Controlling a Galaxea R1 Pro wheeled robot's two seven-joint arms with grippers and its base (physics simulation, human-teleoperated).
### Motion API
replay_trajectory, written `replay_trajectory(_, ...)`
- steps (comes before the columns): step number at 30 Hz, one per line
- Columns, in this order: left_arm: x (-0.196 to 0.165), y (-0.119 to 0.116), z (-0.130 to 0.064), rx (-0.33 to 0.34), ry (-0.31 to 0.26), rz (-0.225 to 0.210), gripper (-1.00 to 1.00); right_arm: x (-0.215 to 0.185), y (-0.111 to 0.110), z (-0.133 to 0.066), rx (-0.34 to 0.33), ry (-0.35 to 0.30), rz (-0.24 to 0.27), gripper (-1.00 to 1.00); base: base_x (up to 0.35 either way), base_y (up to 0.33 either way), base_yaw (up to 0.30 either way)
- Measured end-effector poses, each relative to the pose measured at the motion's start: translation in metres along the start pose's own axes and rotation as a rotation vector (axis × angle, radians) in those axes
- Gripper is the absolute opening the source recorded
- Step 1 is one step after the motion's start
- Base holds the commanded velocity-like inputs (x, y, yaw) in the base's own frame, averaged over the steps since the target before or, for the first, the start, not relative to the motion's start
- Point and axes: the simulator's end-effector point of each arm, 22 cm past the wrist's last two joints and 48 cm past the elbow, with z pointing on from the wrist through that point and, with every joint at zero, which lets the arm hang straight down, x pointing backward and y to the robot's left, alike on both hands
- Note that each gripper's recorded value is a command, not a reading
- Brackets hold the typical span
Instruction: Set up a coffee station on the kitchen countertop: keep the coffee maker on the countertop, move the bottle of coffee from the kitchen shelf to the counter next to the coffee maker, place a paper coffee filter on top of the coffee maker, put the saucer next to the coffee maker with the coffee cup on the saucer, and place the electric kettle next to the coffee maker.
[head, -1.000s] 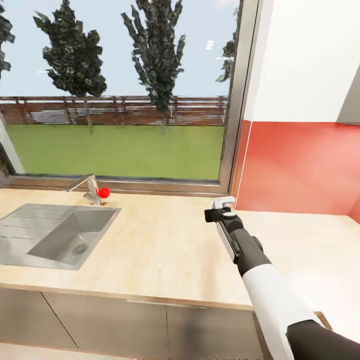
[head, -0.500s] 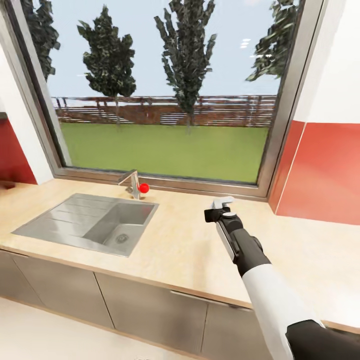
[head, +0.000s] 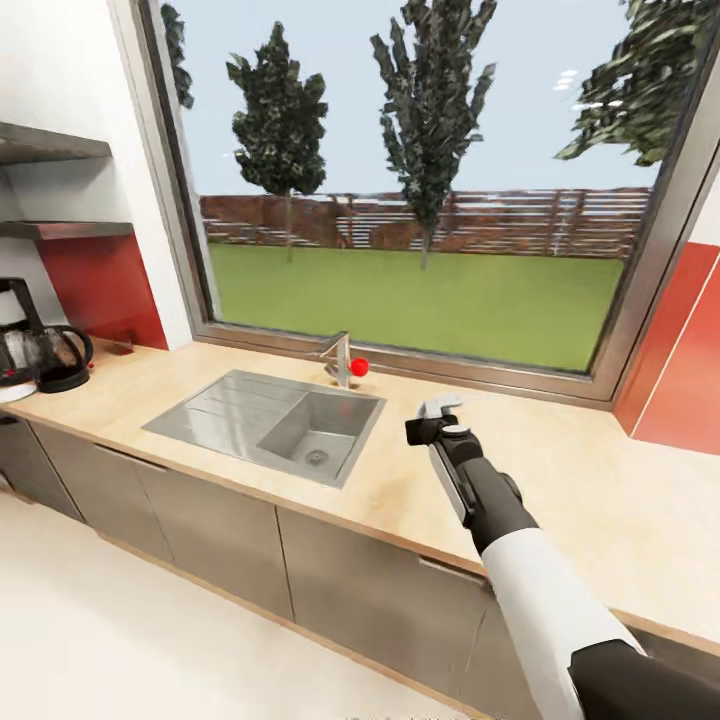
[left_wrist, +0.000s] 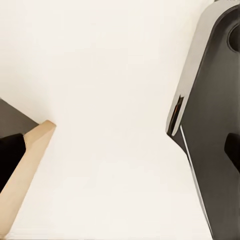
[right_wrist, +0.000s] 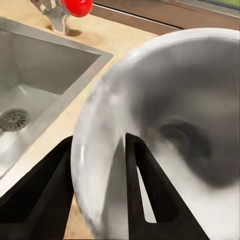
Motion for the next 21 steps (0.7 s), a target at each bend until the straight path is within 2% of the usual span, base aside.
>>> replay_trajectory(15, -0.0010, -0.0008, -0.0002, 0.001, -0.001, -0.004, 1.00, 0.0003, 0.0001, -0.0003, 0.000, 0.000, 0.000, -1.00, -0.020, 0.309, 0.277)
replay_trajectory(21, -0.0006, -0.0039, -0.0006, 0.005, 0.000, -0.003, 1.00, 0.0011, 0.0002, 0.0000, 0.000, 0.003, -0.001, -1.00, 0.000, 0.057, 0.277)
